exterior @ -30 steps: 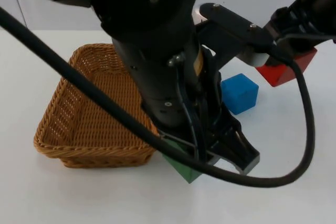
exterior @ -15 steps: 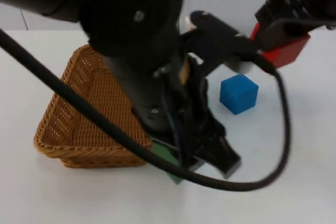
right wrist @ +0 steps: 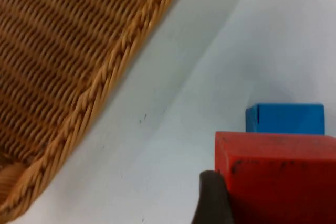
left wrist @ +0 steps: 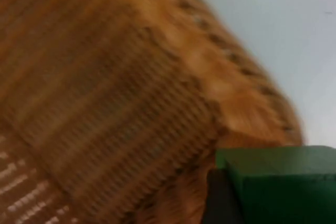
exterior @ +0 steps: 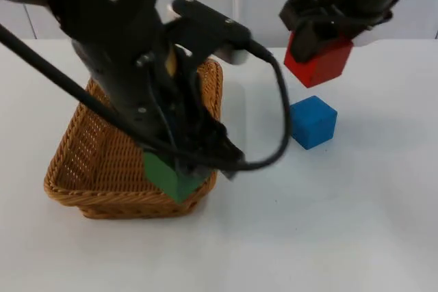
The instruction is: Pick up one cube with each hand and place exactly two cubes into the same basket, leaving the remaining cube outside.
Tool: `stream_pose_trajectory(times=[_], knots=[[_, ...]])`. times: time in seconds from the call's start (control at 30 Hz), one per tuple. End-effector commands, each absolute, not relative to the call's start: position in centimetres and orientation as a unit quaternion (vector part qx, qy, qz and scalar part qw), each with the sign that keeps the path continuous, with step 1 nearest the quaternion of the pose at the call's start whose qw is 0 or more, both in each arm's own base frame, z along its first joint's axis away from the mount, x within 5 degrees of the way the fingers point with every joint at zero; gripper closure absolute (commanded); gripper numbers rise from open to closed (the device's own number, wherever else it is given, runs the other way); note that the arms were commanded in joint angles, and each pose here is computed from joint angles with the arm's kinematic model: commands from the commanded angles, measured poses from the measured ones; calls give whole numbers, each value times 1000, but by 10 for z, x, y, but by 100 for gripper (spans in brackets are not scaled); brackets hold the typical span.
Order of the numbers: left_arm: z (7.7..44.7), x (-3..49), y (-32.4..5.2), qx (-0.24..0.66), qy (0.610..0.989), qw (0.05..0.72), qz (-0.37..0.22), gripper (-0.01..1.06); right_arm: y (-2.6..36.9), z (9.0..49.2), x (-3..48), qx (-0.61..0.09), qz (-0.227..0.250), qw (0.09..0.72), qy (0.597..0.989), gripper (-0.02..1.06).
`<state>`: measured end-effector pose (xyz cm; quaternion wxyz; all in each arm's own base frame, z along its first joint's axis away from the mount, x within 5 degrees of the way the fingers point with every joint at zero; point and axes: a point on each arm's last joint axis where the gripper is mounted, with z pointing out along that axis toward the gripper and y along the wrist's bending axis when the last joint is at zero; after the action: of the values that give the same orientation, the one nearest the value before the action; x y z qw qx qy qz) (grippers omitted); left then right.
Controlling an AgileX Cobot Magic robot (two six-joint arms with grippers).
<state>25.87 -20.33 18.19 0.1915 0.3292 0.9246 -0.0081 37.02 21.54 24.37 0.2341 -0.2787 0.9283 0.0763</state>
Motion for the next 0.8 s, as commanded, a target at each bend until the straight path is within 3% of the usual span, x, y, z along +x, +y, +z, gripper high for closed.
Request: stream_pose_trajectory(times=[0.0,0.3,0.5,0.77], knots=[[186,266,-194,320,925,205,-7,105,224,244,378,-283,81,229,928,105],[188,293,-160,262,937,233,-5,105,263,240,407,-315,102,234,914,105],[170,291,-143,242,938,247,-15,105,300,238,421,-339,115,253,899,105],[161,291,-135,239,931,275,-27,105,335,218,425,-349,145,261,888,105]])
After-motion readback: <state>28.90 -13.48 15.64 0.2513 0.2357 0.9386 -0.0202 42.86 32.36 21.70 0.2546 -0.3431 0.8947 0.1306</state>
